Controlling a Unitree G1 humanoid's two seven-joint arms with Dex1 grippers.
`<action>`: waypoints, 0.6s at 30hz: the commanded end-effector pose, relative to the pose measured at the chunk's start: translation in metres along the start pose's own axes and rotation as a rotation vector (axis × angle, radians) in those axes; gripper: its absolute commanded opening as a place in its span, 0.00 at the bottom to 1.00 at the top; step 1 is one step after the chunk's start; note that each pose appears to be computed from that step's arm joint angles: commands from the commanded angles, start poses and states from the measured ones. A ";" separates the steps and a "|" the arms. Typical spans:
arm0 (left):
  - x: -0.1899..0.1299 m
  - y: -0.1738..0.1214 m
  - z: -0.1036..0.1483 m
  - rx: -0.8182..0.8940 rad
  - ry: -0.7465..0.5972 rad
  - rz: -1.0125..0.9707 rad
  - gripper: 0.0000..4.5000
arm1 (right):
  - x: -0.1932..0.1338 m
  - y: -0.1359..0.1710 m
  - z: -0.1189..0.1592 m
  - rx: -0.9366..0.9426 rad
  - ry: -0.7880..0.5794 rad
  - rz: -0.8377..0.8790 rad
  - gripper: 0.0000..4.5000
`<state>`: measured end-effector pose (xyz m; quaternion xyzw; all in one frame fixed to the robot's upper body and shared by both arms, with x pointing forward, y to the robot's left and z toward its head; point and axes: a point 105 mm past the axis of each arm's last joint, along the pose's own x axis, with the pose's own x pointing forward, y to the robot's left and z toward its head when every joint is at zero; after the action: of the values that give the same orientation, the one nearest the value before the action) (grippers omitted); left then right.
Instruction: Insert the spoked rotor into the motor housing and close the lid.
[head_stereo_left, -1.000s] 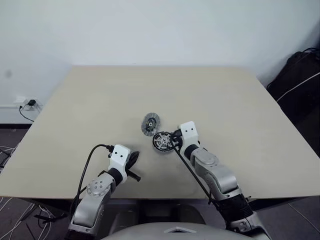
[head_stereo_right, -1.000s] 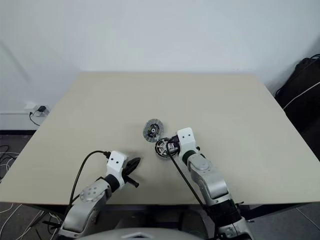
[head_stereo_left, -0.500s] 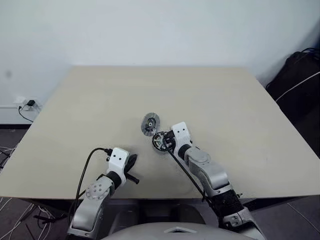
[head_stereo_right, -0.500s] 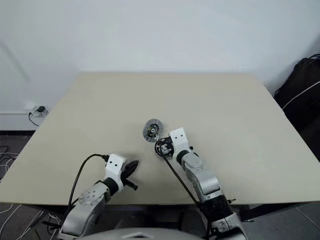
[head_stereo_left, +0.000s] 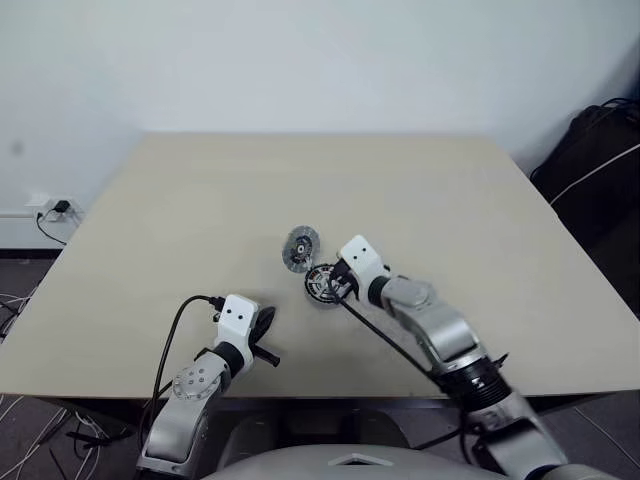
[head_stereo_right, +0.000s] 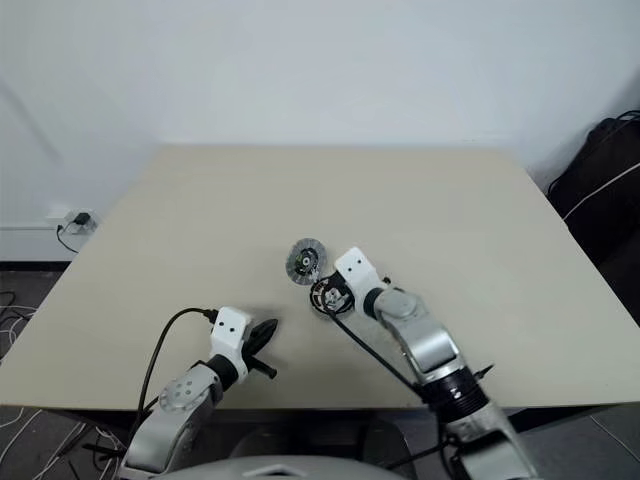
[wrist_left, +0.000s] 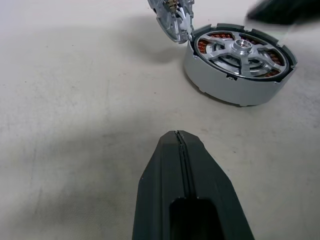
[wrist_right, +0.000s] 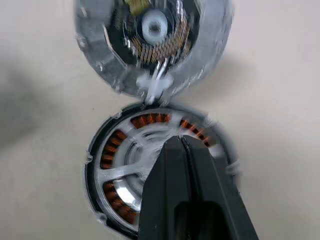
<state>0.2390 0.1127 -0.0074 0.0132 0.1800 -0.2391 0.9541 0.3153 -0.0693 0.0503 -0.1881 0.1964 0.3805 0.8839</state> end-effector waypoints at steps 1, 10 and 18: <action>0.004 -0.001 0.011 0.010 -0.049 -0.009 0.00 | -0.012 0.021 0.020 -0.274 -0.004 0.198 0.20; 0.009 -0.004 0.014 0.001 -0.066 -0.015 0.00 | -0.019 0.028 -0.001 -0.661 0.236 0.429 0.64; 0.008 -0.002 0.011 -0.014 -0.076 0.013 0.00 | -0.012 0.024 -0.006 -0.780 0.288 0.482 0.64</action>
<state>0.2454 0.1063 -0.0059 -0.0010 0.1635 -0.2339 0.9584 0.2840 -0.0697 0.0369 -0.4886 0.2199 0.5877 0.6063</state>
